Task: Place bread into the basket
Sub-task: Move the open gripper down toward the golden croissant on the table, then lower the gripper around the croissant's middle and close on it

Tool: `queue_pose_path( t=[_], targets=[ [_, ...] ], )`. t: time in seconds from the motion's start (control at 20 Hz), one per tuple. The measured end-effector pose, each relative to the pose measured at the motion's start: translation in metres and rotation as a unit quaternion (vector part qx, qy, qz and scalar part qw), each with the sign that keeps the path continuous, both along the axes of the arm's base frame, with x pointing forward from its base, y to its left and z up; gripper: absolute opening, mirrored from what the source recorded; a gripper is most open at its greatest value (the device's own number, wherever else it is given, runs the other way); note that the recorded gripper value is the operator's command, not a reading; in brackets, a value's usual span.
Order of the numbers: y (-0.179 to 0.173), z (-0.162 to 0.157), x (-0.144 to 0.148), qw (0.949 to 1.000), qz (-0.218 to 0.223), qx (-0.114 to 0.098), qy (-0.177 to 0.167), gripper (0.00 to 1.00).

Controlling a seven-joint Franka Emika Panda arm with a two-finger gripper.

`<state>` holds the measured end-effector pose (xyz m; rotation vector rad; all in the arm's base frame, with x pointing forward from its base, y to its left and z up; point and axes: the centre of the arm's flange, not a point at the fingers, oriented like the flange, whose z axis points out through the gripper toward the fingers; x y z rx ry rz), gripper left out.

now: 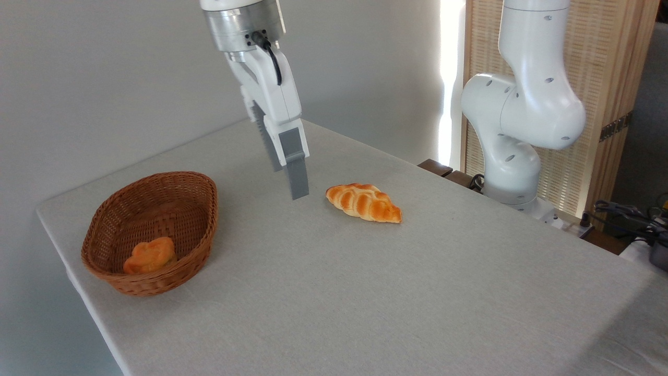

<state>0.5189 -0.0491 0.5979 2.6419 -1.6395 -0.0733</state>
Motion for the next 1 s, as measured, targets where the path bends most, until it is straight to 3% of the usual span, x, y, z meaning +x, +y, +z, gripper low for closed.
queue_pose_path(
  t=[0.15, 0.3, 0.45, 0.65, 0.75, 1.0],
  targets=[
    [-0.009, -0.010, -0.019, 0.9980, -0.061, -0.005, 0.013, 1.00],
    [-0.026, -0.028, -0.039, 0.9889, -0.144, -0.011, 0.033, 1.00],
    [-0.047, -0.047, -0.059, 0.9707, -0.233, -0.026, 0.055, 1.00],
    [-0.084, -0.069, -0.083, 0.9400, -0.331, -0.027, 0.079, 1.00],
    [-0.109, -0.081, -0.098, 0.9260, -0.365, -0.020, 0.093, 1.00],
    [-0.146, -0.118, -0.127, 0.8973, -0.421, -0.006, 0.134, 1.00]
  ],
)
